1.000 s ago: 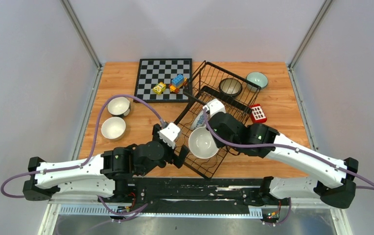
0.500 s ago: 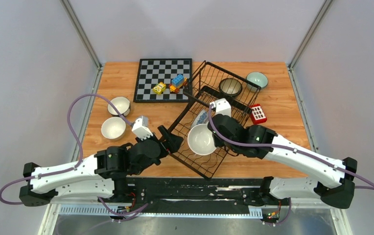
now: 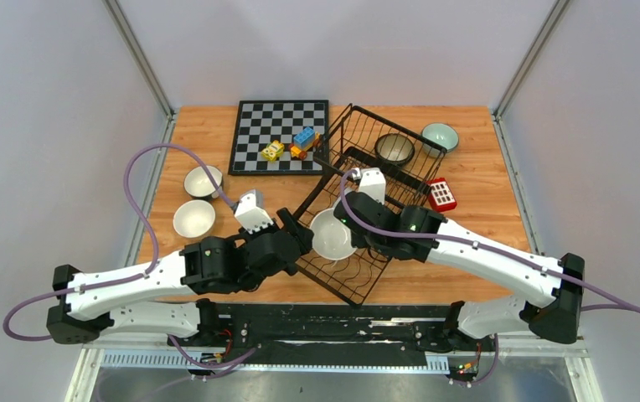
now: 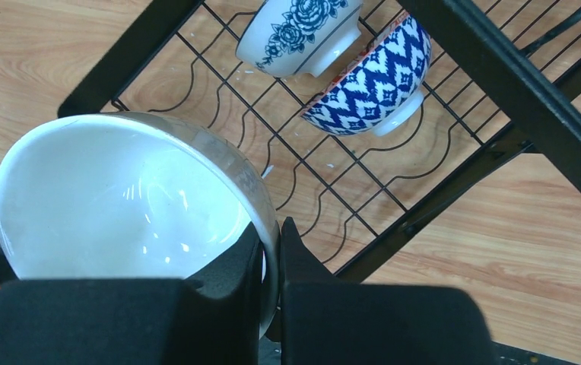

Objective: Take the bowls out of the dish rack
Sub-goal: Place the bowl with the bowl.

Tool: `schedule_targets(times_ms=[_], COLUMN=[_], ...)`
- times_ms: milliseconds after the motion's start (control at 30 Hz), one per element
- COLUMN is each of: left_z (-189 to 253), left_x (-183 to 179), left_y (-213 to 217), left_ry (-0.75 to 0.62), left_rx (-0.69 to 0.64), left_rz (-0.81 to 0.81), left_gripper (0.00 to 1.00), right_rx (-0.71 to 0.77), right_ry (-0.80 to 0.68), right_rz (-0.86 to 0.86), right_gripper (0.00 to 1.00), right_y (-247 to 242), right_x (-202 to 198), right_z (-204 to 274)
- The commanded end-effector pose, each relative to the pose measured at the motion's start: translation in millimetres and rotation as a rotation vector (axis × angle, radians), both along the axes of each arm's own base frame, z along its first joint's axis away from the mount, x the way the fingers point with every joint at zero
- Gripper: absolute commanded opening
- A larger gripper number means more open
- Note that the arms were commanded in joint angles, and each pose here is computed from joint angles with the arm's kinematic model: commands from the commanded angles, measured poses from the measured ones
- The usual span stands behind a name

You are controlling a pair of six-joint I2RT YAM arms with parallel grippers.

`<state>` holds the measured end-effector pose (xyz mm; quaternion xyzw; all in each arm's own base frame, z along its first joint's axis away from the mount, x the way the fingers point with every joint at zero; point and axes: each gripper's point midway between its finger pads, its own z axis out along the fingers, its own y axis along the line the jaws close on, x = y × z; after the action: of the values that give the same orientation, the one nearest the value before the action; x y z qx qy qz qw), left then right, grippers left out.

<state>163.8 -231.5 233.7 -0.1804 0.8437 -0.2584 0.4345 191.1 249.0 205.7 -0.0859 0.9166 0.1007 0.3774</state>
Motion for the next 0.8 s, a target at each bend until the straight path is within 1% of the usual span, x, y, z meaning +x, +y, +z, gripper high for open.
schedule_targets(times_ms=[0,67,233,467,667,767], left_z=[-7,-8,-9,-20,-29,-30], left_x=[5,5,4,3,2,2], left_y=[5,0,-8,-7,-12,-16], left_ry=[-0.003,0.004,0.012,0.031,0.044,0.046], left_rx=[0.008,0.009,0.026,0.041,0.066,0.062], left_rz=[0.052,0.039,0.011,0.024,0.009,0.004], left_gripper=[0.72,0.7,0.68,0.58,0.47,0.44], right_rx=[0.102,0.105,0.114,0.167,0.176,0.168], right_ry=[-0.016,0.001,0.052,0.139,0.148,0.155], right_rz=[-0.077,-0.08,-0.099,-0.079,-0.066,-0.066], right_gripper=[0.0,0.0,0.0,0.0,0.0,0.0], right_y=[10,13,19,27,23,21], right_x=[8,7,3,-12,-18,-19], right_z=[23,20,13,12,15,12])
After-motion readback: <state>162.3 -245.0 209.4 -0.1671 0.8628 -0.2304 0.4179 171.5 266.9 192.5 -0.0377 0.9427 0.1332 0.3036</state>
